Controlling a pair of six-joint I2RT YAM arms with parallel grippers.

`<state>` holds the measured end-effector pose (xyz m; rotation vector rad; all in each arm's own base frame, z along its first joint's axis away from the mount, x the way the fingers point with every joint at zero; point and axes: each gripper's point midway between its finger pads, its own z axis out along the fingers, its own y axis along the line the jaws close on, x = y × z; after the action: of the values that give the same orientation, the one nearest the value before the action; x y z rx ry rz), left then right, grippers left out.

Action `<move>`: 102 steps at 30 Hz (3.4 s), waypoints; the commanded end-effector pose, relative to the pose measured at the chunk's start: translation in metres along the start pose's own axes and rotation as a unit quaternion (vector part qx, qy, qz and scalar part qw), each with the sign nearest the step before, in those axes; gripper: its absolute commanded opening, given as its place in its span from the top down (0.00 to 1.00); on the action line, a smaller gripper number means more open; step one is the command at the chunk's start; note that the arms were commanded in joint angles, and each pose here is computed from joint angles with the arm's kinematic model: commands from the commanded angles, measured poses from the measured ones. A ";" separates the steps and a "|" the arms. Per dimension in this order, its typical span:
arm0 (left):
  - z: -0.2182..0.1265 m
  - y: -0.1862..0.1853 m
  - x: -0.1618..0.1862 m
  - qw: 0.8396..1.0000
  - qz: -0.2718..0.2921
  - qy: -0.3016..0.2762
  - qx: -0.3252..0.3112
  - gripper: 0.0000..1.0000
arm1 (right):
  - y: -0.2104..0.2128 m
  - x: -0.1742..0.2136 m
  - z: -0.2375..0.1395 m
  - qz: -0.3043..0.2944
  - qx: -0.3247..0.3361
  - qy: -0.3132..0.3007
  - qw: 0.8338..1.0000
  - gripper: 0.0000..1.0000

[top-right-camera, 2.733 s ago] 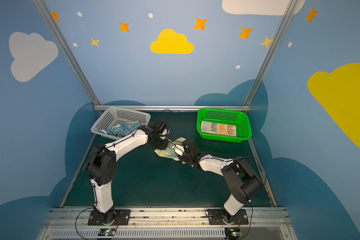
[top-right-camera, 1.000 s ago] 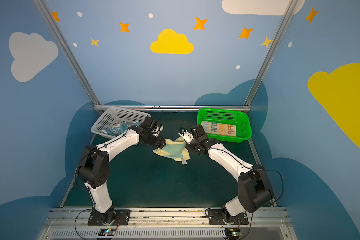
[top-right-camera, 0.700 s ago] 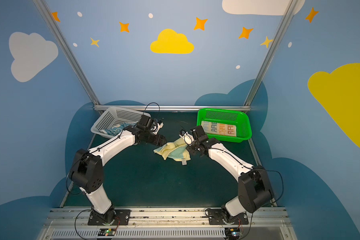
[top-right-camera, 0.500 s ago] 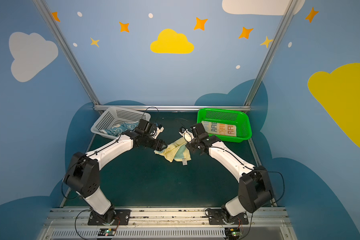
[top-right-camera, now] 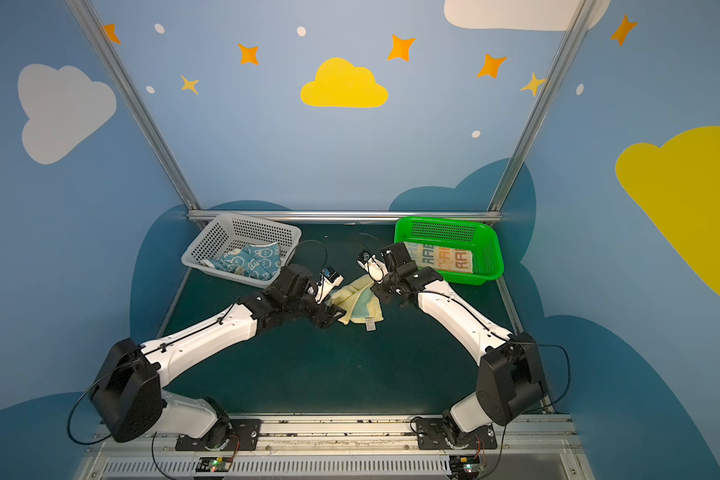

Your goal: Fold and stack the towels

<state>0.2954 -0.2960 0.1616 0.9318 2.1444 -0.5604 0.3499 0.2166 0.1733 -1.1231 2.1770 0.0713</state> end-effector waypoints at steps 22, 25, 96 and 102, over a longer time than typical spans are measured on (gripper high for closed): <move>0.082 0.036 0.017 0.956 -0.064 -0.018 -0.285 0.36 | -0.007 -0.011 0.002 0.058 0.003 0.010 0.998 1.00; 0.089 0.038 0.022 0.955 -0.064 -0.009 -0.291 0.39 | -0.009 -0.011 0.001 0.059 0.006 0.010 0.998 1.00; -0.244 -0.004 -0.169 0.965 -0.032 -0.242 -0.099 0.96 | -0.002 -0.130 -0.256 -0.100 0.080 -0.385 0.914 1.00; -0.269 -0.029 -0.164 0.959 -0.030 -0.277 -0.046 0.96 | 0.012 -0.118 -0.290 -0.089 0.069 -0.412 0.904 1.00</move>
<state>0.2438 -0.2227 0.4556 0.5801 1.6995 -0.5991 0.2360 0.2196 0.4658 -0.9980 1.2656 0.2549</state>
